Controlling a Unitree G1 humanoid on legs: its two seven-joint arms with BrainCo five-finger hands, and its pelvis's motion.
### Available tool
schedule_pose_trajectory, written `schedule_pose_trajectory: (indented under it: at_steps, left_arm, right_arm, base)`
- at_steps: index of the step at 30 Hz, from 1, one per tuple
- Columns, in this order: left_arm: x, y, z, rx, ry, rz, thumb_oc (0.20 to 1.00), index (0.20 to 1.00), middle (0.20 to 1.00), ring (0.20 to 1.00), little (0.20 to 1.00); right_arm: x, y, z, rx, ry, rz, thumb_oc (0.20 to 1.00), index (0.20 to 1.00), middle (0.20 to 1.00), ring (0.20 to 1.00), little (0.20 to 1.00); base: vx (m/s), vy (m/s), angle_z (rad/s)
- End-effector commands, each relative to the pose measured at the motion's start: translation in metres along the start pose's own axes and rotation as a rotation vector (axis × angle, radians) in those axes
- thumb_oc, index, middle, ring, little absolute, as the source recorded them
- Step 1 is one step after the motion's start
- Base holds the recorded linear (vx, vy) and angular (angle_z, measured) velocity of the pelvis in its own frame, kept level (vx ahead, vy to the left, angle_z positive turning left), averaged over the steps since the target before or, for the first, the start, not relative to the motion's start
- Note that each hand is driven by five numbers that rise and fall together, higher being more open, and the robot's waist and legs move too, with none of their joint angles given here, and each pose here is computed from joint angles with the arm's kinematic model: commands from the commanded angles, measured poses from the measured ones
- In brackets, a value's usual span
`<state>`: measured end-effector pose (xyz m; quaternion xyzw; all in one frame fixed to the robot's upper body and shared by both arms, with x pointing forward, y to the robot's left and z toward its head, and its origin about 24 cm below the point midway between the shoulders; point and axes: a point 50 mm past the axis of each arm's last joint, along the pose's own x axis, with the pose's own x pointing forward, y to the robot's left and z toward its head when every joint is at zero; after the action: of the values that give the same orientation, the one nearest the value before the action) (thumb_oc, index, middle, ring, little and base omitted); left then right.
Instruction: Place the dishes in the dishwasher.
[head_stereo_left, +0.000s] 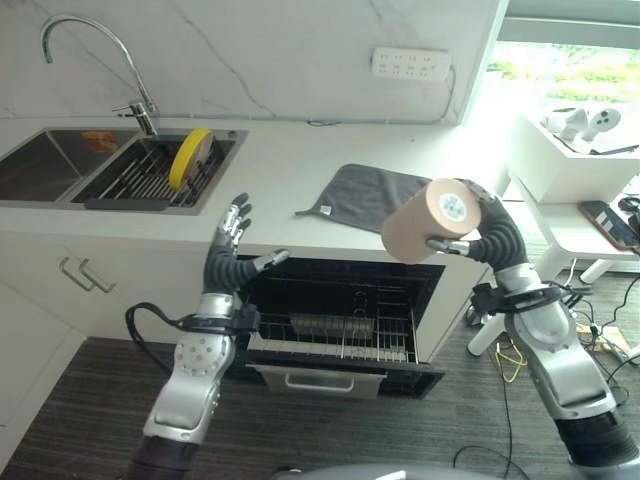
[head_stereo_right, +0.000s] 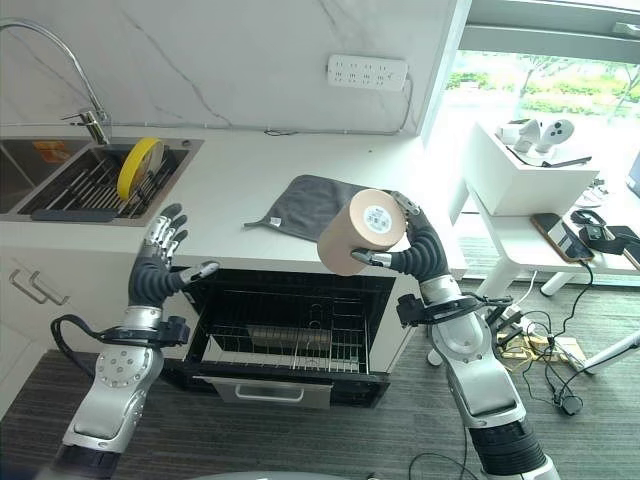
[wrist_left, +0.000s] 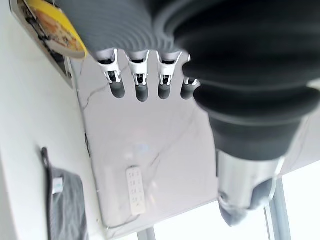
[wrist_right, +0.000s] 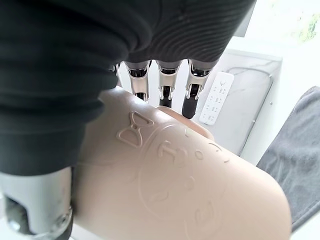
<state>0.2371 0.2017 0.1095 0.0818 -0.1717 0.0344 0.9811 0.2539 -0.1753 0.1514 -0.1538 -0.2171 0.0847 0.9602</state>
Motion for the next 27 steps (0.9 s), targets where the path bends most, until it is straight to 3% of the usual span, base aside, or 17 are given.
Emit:
schedule_pose_trajectory:
  at_steps: [1,7,13,27]
  left_arm:
    - [0.011,0.005,0.029,-0.053,-0.145,-0.035,1.0,1.0,1.0,1.0,1.0]
    - [0.011,0.016,0.038,0.015,-0.19,-0.039,1.0,1.0,1.0,1.0,1.0]
    - [0.049,0.005,0.062,0.07,-0.269,-0.106,1.0,1.0,1.0,1.0,1.0]
    - [0.051,0.0,0.108,0.183,-0.556,-0.164,1.0,1.0,1.0,1.0,1.0]
  right_arm:
    - [0.005,-0.013,0.036,-0.049,-0.202,-0.026,0.2,0.2,0.2,0.2,0.2]
    - [-0.003,-0.03,0.034,-0.1,-0.169,-0.057,0.2,0.2,0.2,0.2,0.2]
    - [0.025,-0.051,0.069,-0.184,-0.341,-0.124,0.2,0.2,0.2,0.2,0.2]
    - [0.038,-0.053,0.094,-0.333,-0.447,-0.163,0.2,0.2,0.2,0.2,0.2]
  base:
    - [0.11,-0.016,0.03]
    - [0.09,-0.014,0.08]
    - [-0.31,-0.078,0.24]
    - [-0.11,0.038,0.0]
